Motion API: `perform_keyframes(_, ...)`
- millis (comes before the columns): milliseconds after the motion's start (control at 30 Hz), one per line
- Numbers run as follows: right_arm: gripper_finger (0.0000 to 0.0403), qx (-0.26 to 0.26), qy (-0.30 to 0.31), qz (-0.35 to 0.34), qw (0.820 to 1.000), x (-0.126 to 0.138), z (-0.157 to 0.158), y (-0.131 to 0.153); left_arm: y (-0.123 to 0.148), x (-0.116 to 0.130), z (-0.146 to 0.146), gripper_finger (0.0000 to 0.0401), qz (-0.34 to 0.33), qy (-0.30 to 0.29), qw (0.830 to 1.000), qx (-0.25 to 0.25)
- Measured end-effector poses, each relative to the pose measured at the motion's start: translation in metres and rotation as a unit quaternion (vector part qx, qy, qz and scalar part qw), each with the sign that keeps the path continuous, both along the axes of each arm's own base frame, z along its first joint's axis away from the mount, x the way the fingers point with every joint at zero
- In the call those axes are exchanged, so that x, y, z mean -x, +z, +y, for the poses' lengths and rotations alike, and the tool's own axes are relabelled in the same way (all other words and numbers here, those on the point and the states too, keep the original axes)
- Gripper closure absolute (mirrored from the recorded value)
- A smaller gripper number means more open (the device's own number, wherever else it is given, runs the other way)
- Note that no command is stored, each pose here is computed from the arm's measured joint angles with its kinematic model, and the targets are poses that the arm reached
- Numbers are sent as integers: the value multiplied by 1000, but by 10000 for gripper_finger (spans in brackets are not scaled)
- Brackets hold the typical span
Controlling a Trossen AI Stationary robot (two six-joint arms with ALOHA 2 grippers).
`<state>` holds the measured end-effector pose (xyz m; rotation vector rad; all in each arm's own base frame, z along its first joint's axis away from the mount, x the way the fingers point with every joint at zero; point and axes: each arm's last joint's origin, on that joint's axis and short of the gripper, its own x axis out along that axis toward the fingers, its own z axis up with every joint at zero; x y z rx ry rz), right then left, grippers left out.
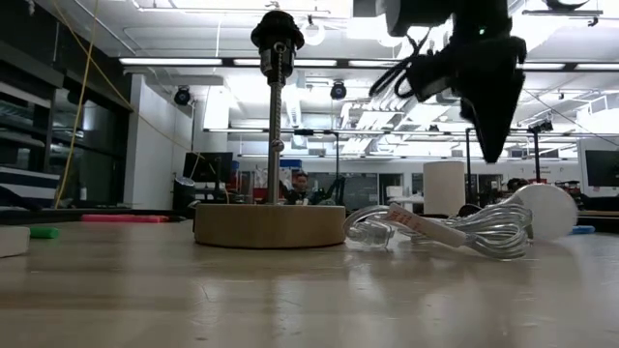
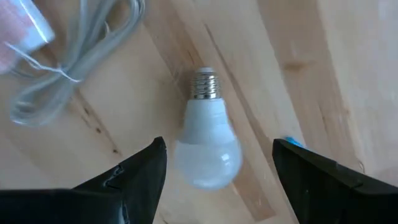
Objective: Screw lightbulb
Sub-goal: Insert the white lightbulb into the lamp
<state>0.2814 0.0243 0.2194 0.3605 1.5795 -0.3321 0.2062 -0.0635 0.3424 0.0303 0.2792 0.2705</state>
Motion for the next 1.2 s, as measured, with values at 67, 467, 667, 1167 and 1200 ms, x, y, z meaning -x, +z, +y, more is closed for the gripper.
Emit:
perform_keyframes(67, 119, -1, 10, 14, 1000, -5, 5, -11, 0, 0, 0, 401, -2, 3, 1000, 9)
perform_keyframes(467, 126, -13, 6, 84, 996, -28, 43, -82, -2, 0, 1, 401, -2, 16, 999, 28)
perform_keyframes(667, 203, 8, -16, 81, 997, -28, 48, -81, -2, -1, 5, 400, -3, 25, 999, 28)
perform_keyframes(1167, 254, 155, -18, -164, 974, -29, 27, 94, 18, -8, 18, 395, -87, 25, 996, 17)
perform_keyframes(1200, 254, 162, -34, -208, 964, -30, 25, 113, 23, -9, 19, 390, -106, 20, 994, 14)
